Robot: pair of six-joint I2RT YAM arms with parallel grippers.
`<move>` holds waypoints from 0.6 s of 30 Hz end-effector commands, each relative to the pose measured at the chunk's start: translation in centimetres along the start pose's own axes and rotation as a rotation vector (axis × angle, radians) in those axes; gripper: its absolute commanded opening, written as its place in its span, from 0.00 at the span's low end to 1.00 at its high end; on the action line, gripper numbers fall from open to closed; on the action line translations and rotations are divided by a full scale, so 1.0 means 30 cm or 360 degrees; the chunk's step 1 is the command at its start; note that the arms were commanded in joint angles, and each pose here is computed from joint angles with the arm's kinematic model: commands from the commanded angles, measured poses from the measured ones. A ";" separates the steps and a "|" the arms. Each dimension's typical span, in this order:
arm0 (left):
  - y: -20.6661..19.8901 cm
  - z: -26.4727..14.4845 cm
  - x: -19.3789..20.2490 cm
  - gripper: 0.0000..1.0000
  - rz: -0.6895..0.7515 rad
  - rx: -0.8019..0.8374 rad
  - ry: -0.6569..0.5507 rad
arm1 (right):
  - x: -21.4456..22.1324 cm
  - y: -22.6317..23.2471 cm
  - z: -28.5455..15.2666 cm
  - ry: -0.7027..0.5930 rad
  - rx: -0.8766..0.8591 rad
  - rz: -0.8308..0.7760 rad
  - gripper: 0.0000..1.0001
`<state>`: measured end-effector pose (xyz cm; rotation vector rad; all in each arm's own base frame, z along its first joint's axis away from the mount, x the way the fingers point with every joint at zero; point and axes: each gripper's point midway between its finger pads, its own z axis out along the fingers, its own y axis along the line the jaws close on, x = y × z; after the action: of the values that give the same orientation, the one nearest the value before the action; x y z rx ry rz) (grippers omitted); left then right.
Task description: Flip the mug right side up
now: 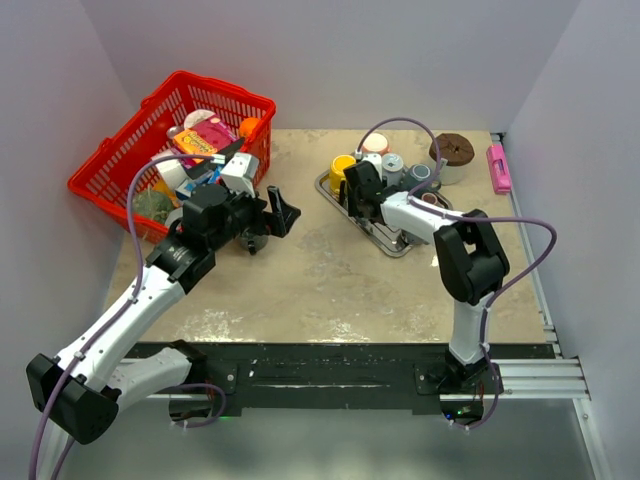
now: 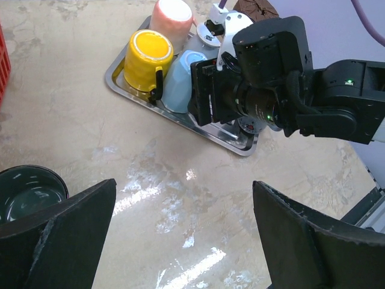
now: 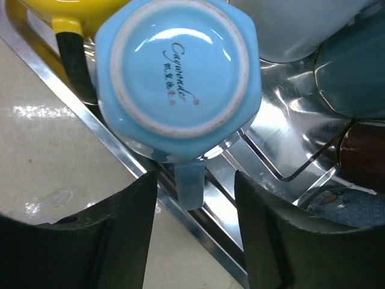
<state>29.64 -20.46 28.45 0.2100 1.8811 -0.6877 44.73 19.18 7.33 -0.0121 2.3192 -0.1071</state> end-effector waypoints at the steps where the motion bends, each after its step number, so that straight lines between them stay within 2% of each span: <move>1: -0.012 0.002 -0.011 0.99 0.0022 0.0033 -0.0043 | -0.105 -0.004 0.001 -0.0127 0.0015 0.0046 0.51; 4: -0.009 0.001 -0.014 0.99 0.0015 0.0023 -0.0050 | -0.113 -0.006 0.002 -0.0142 0.0009 0.0050 0.45; 11: -0.004 0.006 -0.007 0.99 0.0016 0.0019 -0.0041 | -0.138 -0.016 -0.001 -0.0160 0.0005 0.0032 0.22; 12: -0.006 0.005 -0.007 0.99 0.0014 0.0022 -0.0042 | -0.135 -0.012 0.000 -0.0157 -0.0001 0.0027 0.10; 14: -0.006 0.007 -0.003 0.99 0.0014 0.0023 -0.0037 | -0.142 -0.013 -0.003 -0.0160 -0.0010 0.0020 0.00; 18: -0.007 0.008 0.002 0.99 0.0004 0.0027 -0.0033 | -0.137 -0.013 -0.012 -0.0150 -0.0025 0.0012 0.00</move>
<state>29.56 -20.40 27.48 0.2099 1.9009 -0.6815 45.56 18.37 7.35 -0.0418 2.3120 -0.1344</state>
